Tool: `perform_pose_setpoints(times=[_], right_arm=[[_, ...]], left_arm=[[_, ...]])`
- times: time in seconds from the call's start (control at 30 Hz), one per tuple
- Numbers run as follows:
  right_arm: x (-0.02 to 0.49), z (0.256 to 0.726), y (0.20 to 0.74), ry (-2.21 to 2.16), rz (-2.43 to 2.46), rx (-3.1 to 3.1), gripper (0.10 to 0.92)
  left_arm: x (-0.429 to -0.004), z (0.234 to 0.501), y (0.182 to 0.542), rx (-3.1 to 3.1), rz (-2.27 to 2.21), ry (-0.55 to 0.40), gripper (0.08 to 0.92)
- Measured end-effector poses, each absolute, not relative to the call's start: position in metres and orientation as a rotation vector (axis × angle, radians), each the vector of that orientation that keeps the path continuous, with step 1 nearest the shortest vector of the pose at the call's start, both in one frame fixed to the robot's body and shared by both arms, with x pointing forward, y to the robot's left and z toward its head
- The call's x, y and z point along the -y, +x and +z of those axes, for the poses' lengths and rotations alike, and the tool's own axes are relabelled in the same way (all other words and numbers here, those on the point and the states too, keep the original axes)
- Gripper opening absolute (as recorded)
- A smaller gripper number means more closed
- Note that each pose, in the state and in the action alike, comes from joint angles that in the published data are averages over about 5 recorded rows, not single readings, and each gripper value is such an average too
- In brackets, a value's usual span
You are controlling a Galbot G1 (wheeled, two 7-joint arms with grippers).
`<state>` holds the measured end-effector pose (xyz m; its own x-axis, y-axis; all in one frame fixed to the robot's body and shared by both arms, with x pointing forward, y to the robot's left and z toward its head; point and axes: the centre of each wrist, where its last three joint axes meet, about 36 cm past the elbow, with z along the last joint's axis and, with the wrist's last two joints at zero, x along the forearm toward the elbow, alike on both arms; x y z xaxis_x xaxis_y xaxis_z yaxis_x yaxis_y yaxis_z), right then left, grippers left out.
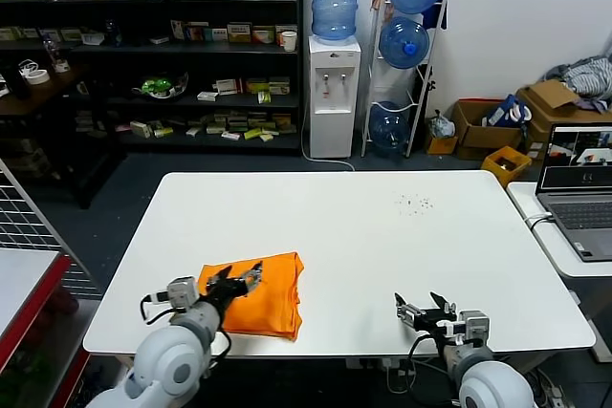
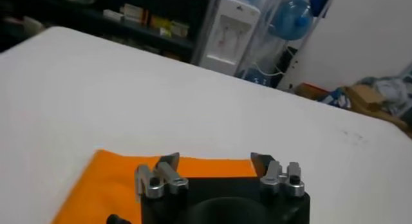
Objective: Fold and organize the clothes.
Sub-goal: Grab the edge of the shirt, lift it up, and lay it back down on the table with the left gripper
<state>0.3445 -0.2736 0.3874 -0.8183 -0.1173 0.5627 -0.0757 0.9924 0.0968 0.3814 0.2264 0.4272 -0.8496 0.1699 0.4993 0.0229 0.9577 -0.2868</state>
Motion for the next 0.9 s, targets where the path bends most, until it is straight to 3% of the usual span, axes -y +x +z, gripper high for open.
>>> perform_pose_setpoints(times=[0.17,0.4,0.9], right_arm=[[0.271,0.387,0.346,0.143,-0.096,2.532,0.823],[0.272,0.388,0.345,0.139,-0.091,2.53,0.823],[0.274,0.388,0.343,0.129,-0.096,2.527,0.823]], left_arm=[[-0.277,0.405,0.382,2.578,0.284,-0.076,0.821],[-0.321,0.375,0.385,2.586,0.242,-0.065,0.823],[-0.336,0.345,0.382,2.579,0.251,-0.094,0.817]])
